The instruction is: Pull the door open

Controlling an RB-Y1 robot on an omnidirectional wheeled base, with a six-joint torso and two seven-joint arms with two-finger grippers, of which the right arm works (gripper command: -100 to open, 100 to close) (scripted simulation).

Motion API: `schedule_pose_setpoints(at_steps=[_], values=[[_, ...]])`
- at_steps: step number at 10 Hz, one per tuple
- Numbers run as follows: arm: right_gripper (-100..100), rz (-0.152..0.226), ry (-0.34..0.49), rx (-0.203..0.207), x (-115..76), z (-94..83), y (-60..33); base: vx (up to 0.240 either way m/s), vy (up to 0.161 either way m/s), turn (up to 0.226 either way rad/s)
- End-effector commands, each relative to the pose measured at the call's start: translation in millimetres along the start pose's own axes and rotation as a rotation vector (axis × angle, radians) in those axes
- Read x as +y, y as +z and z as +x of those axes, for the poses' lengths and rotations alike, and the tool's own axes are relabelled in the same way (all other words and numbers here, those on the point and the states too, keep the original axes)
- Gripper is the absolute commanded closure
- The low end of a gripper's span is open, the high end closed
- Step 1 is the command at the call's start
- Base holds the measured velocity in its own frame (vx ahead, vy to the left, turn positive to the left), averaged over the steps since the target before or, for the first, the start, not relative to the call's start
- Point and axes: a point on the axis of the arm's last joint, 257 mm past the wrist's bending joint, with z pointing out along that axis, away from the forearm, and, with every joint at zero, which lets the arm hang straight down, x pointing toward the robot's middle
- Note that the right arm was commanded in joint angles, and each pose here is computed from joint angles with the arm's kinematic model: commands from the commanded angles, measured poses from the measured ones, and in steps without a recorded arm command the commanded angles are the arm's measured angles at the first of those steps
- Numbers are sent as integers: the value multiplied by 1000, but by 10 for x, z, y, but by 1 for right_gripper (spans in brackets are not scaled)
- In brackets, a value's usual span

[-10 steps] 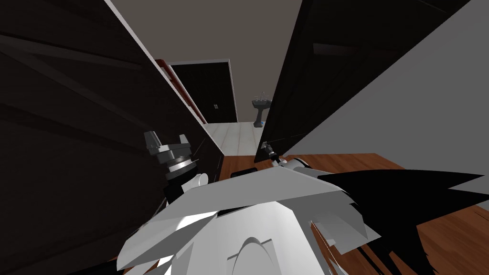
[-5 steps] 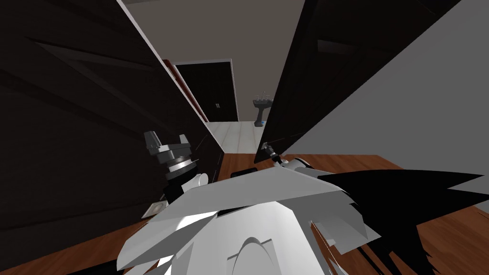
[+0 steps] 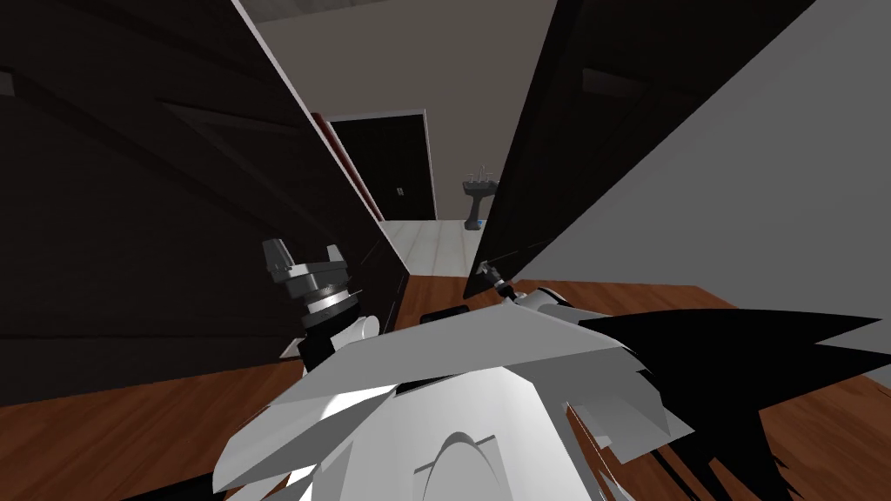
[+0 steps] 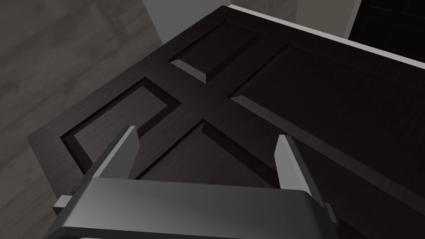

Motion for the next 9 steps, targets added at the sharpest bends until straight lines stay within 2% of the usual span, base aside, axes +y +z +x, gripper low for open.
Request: schedule_pose_setpoints(at_steps=[1,2,3,7,8,9], values=[[100,-9,-1,25,17,8,-128,-202,-91,139],[100,-9,-1,37,17,2,-208,-234,-104,156],[100,-9,-1,42,16,-1,-248,-174,-88,90],[100,-3,-1,62,7,-15,-405,-93,-53,61],[100,2,-1,71,-3,-24,-490,-98,-73,117],[100,-4,-1,74,14,-13,-472,-79,-45,48]])
